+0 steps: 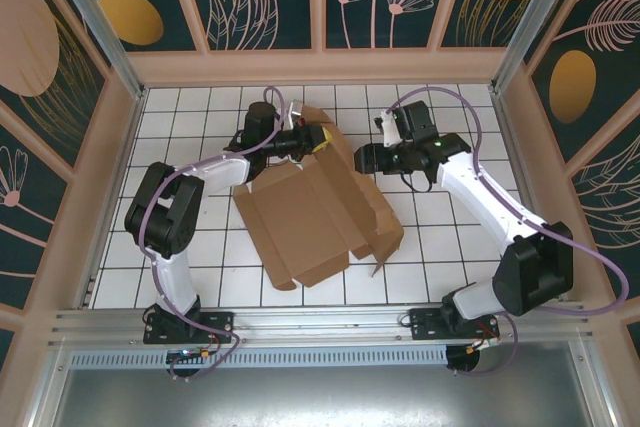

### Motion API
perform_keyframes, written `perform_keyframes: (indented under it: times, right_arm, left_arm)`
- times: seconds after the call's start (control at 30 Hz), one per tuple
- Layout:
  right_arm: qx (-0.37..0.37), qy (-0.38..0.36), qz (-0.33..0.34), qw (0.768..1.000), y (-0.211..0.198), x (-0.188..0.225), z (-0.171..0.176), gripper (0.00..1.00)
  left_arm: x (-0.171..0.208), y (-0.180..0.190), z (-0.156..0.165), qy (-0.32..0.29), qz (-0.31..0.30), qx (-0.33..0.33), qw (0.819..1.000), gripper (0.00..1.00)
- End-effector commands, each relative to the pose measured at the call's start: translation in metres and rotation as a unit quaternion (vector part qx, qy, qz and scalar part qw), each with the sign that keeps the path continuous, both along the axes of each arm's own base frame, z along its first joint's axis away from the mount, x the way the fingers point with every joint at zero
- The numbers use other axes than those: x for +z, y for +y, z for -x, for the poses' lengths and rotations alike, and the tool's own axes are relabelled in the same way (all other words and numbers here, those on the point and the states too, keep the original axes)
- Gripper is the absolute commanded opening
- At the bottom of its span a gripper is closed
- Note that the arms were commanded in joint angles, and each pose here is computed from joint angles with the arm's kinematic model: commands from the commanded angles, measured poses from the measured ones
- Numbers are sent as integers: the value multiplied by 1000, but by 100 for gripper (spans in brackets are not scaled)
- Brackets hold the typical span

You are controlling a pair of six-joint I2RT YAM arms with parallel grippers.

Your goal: Fold the paper box

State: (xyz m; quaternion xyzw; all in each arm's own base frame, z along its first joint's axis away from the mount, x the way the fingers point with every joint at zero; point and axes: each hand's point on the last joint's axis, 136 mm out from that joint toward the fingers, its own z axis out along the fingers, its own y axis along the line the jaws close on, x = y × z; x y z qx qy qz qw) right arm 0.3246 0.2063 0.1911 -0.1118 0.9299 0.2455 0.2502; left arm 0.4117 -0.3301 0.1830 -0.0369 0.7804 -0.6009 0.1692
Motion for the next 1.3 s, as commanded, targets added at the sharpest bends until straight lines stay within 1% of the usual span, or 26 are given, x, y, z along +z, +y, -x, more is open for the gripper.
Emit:
perform_keyframes:
  times: [0.0, 0.13, 0.23, 0.4, 0.5, 0.6, 0.67, 0.7, 0.8, 0.83, 0.9, 1.03, 1.07, 1.27]
  right_arm:
    - [7, 4, -35, 999, 11, 1, -1, 63]
    - [16, 14, -35, 999, 17, -4, 2, 56]
    - [26, 13, -30, 999, 24, -7, 7, 53]
    - [46, 15, 0, 999, 35, -19, 17, 52]
    - [55, 15, 19, 998, 41, -26, 22, 51]
    - [65, 15, 34, 997, 46, -33, 29, 48]
    - [69, 14, 51, 996, 48, -40, 32, 46]
    - [71, 13, 59, 996, 49, -42, 33, 45]
    - [68, 9, 65, 996, 47, -42, 33, 43]
    - [67, 7, 66, 996, 46, -41, 33, 42]
    - [65, 4, 66, 996, 46, -39, 32, 42]
    - [67, 4, 61, 996, 47, -39, 33, 42]
    - [67, 4, 61, 996, 47, -39, 33, 42]
    - [67, 5, 57, 996, 48, -40, 34, 41]
  left_arm:
    - [31, 2, 5, -53, 30, -14, 998, 3]
    - [30, 7, 7, -54, 33, -15, 998, 2]
    - [27, 11, 10, -53, 39, -16, 998, 0]
    - [20, 15, 17, -47, 61, -29, 997, 0]
    - [14, 17, 20, -42, 62, -32, 997, 0]
    - [13, 17, 21, -42, 61, -34, 997, 1]
    - [13, 17, 21, -41, 61, -35, 997, 5]
    - [14, 17, 22, -42, 61, -35, 997, 10]
    - [20, 18, 24, -44, 58, -36, 997, 29]
    - [23, 19, 25, -47, 56, -35, 997, 34]
    - [26, 21, 27, -50, 50, -31, 997, 39]
    - [34, 25, 32, -53, 58, -24, 997, 43]
    - [27, 26, 36, -44, 57, -23, 997, 43]
    - [13, 30, 41, -20, 64, -12, 998, 46]
